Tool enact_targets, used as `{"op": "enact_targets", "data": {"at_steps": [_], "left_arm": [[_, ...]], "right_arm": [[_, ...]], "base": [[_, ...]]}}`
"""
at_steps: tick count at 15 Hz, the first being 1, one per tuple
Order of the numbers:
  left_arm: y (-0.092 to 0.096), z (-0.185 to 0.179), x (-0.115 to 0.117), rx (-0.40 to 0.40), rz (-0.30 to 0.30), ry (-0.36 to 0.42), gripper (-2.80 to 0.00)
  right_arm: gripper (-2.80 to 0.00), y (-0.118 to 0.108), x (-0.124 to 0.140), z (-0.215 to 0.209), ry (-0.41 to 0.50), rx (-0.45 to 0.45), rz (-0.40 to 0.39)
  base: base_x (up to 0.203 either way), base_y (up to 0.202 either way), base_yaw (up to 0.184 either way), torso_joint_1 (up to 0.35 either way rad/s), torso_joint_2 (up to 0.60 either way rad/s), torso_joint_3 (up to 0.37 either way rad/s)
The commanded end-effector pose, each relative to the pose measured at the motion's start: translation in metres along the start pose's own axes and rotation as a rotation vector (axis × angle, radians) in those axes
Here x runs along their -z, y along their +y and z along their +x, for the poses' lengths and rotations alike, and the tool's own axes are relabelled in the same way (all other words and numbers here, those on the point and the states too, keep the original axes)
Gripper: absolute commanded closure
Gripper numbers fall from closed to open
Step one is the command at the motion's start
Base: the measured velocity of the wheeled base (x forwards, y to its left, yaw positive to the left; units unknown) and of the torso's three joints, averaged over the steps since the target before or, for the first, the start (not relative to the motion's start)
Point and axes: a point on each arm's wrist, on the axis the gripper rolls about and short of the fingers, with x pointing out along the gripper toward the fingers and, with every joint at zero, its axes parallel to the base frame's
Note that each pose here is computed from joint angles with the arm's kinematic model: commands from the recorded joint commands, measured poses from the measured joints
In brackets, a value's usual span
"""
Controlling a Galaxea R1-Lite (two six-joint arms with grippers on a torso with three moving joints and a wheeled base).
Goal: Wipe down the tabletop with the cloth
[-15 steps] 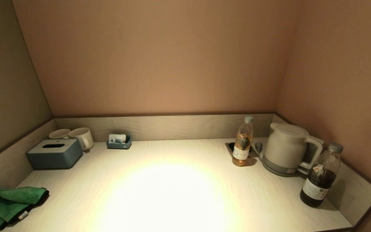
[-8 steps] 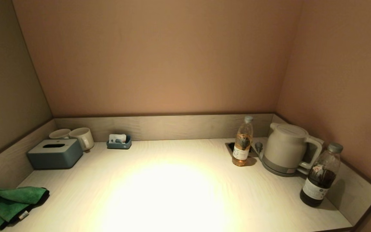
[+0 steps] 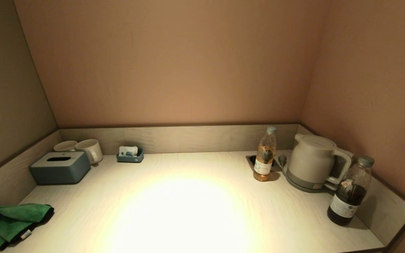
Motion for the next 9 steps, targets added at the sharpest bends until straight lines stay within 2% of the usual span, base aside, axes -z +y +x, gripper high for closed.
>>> {"op": "enact_targets", "data": {"at_steps": [1, 4, 9], "left_arm": [[-0.002, -0.011, 0.002, 0.003, 0.013, -0.023, 0.00], [-0.007, -0.035, 0.013, 0.018, 0.038, -0.037, 0.00], [-0.009, -0.045, 0.027, 0.018, 0.040, -0.048, 0.00]], "right_arm": [[0.00, 0.000, 0.000, 0.000, 0.000, -0.001, 0.000], [0.00, 0.000, 0.000, 0.000, 0.001, -0.001, 0.000], [0.00, 0.000, 0.000, 0.000, 0.000, -0.001, 0.000]], "base": [[0.000, 0.000, 0.000, 0.000, 0.00, 0.000], [0.000, 0.000, 0.000, 0.000, 0.00, 0.000], [0.000, 0.000, 0.000, 0.000, 0.00, 0.000]]}}
